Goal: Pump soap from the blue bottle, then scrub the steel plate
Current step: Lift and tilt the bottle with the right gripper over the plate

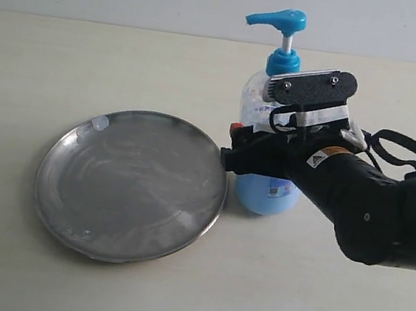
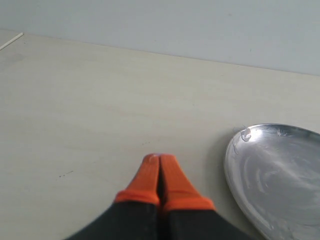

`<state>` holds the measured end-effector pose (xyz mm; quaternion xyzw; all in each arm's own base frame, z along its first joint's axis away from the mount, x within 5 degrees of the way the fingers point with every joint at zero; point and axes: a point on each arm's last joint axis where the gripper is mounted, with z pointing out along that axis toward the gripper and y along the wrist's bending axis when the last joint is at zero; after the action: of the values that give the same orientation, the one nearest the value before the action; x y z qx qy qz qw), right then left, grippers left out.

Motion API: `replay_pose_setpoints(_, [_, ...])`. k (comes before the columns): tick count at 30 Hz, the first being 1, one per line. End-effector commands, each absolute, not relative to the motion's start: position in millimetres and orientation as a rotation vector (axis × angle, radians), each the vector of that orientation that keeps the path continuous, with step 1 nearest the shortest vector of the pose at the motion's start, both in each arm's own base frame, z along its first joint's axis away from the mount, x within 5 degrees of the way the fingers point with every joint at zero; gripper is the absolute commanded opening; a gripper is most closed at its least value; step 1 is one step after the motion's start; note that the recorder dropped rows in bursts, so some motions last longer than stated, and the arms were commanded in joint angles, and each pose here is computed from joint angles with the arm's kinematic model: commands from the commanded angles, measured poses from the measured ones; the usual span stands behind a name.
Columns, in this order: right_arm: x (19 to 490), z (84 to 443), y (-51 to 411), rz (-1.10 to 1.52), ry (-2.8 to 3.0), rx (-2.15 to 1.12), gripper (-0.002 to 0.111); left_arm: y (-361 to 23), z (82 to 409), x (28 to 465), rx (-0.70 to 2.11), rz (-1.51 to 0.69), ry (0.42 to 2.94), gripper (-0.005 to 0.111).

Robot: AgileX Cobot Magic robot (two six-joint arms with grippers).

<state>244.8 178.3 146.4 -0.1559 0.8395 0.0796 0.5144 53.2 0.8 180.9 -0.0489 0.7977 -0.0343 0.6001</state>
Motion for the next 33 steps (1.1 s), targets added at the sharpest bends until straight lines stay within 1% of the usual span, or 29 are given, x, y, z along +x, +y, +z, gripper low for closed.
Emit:
replay_pose_setpoints(1, [247,165,179,0.164,1.911,-0.416,0.000,1,181,53,-0.117,-0.085,1.838,0.000])
replay_pose_setpoints(8, [245,162,180,0.122,1.920,-0.521,0.000,1,181,53,-0.117,-0.085,1.838,0.000])
replay_pose_setpoints(19, [244,160,180,0.101,1.930,-0.571,0.000,1,181,53,-0.117,-0.085,1.838,0.000])
replay_pose_setpoints(28, [226,165,195,-0.056,1.855,-0.606,0.000,1,181,53,-0.117,-0.085,1.838,0.000])
replay_pose_setpoints(33, [218,166,201,-0.062,1.851,-0.599,0.000,1,181,53,-0.117,-0.085,1.838,0.000])
